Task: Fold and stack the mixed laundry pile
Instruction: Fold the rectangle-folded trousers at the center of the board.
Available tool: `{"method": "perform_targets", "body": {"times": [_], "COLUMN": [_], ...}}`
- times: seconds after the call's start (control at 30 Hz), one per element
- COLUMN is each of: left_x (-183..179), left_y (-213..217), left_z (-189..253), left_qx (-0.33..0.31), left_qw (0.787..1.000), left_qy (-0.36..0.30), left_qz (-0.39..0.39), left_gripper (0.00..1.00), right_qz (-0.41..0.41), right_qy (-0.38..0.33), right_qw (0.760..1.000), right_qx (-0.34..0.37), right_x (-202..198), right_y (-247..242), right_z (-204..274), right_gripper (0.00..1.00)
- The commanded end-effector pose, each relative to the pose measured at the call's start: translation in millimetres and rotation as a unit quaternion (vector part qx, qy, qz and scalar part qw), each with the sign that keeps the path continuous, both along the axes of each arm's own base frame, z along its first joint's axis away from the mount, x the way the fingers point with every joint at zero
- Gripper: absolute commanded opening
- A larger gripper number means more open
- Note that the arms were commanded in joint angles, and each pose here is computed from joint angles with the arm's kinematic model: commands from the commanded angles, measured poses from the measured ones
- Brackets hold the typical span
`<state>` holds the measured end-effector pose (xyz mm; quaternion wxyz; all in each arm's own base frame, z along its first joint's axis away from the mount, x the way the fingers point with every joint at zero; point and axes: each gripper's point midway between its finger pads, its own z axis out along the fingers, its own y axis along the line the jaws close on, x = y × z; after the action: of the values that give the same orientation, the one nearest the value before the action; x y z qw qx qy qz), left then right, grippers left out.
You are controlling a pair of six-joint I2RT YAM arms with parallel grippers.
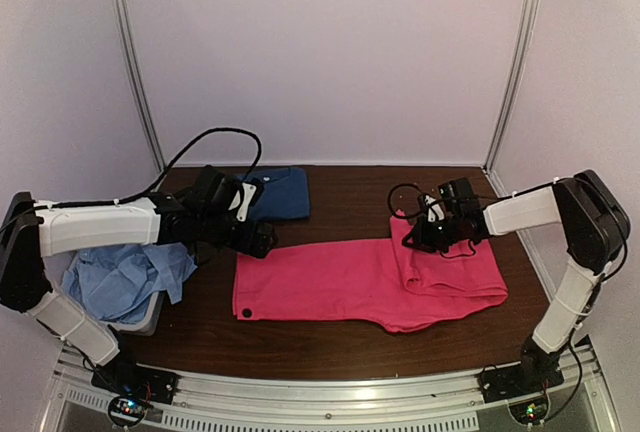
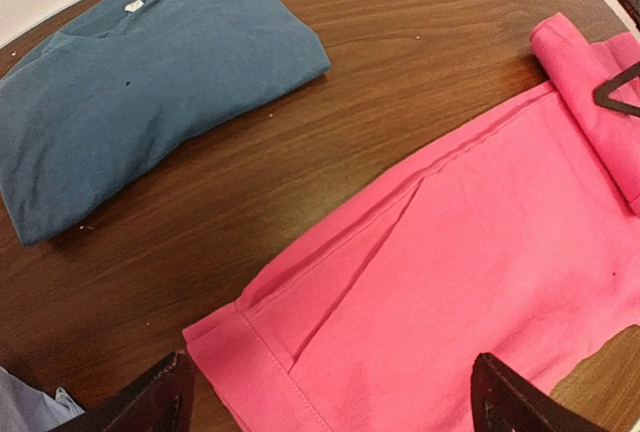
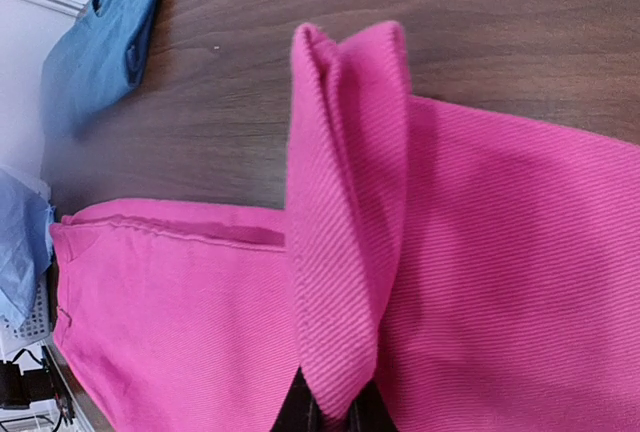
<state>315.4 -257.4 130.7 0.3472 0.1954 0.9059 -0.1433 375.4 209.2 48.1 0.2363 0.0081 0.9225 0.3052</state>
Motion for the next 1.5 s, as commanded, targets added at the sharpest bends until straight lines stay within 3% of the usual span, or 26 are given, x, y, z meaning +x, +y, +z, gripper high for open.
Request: {"method": "perform_targets", "body": {"times": [0.0,0.33,0.77,1.47], "left_x": [13.2,30.3,30.7,32.0], "left_y": [15.1,90.6,136.8,151.5], "left_z": [10.9,47.1,66.9,52.7], "left_qx": [-0.005,0.006,-0.009,0.0], "left_qw": [0.999,0.986,0.977,0.976], "left_qy": [-0.011,-0.037,-0.039,-0.018], "left_qz": [0.045,0.162,0.209,0.215], "left_gripper": [0.98,0.98,0.98,0.98], "right_qz": [0.045,0.066,0.108,0.132], "right_qy": [-0.052,-0.084,-0.058,-0.024], "right_qw": [0.998,0.981,0.96,0.952], "right_qx": [0.019,0.163,0.25,0.274], "right_x": [-7.0,-44.9,-47.2,-43.9], "right_y": [34.7,138.8,253.7,324.9], "right_z": [58.8,134.9,146.3,121.6], "right_gripper": [0.0,0.0,0.0,0.0]}}
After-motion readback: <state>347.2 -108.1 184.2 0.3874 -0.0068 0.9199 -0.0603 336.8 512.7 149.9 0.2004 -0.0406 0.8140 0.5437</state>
